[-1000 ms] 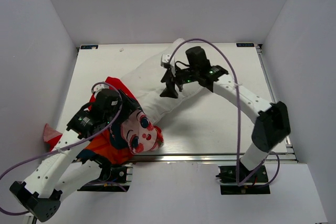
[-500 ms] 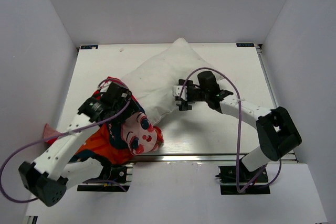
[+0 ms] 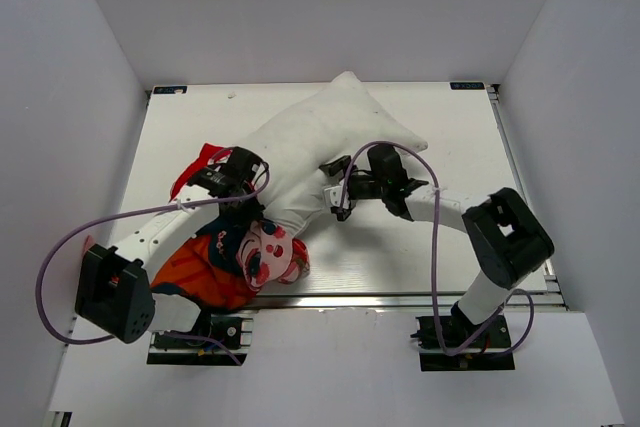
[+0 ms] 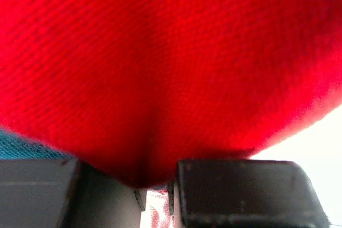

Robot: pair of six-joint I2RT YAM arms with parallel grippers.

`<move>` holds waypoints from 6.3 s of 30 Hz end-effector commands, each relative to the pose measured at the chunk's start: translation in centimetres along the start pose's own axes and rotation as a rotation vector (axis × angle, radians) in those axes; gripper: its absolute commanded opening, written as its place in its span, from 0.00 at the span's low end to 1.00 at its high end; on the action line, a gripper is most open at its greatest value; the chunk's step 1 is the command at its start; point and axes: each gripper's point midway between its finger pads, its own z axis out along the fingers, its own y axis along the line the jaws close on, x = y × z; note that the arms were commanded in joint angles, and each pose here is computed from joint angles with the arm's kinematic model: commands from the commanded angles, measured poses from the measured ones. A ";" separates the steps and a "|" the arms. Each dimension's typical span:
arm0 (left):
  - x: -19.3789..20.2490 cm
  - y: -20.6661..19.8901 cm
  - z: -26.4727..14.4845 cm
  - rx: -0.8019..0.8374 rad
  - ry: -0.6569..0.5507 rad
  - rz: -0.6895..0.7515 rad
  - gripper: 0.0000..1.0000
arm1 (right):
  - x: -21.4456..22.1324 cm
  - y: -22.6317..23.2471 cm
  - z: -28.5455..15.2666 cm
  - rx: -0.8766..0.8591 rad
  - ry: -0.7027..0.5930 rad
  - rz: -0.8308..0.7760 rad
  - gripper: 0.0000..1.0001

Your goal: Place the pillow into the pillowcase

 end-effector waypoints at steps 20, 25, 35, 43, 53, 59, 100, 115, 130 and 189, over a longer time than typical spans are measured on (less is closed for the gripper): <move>-15.4 -17.7 -4.7 0.400 -0.223 0.323 0.00 | -13.4 -0.7 -4.0 -0.205 -0.238 0.657 0.00; -13.4 -19.4 -3.1 0.489 -0.123 0.324 0.00 | -13.5 0.3 -4.9 -0.182 -0.206 0.753 0.00; -11.4 -14.0 -6.1 0.421 -0.161 0.304 0.66 | -8.1 -0.7 -4.8 -0.123 -0.057 0.817 0.42; -11.6 -10.2 -14.0 0.425 -0.329 0.302 0.85 | -11.4 -6.5 -8.4 0.013 -0.115 0.764 0.79; -2.2 -8.7 -11.5 0.432 -0.199 0.340 0.52 | -9.5 -7.0 -5.8 0.033 -0.040 0.834 0.81; -4.1 -4.8 -6.8 0.142 -0.298 0.307 0.74 | -8.5 -6.3 -3.3 0.042 0.025 0.834 0.82; -5.4 -16.3 -15.8 0.933 -0.134 0.421 0.00 | -6.5 -16.6 2.3 0.257 -0.095 1.011 0.00; -7.0 -7.7 -11.1 0.518 -0.218 0.237 0.79 | -6.5 -9.7 -5.6 0.036 -0.146 0.915 0.85; -15.9 -19.4 -13.0 0.594 -0.414 0.490 0.93 | 4.6 -13.9 -6.9 0.260 0.005 1.375 0.89; 3.1 -3.5 -21.1 0.943 -0.166 0.033 0.81 | -7.7 10.8 -6.8 -0.121 0.034 0.372 0.67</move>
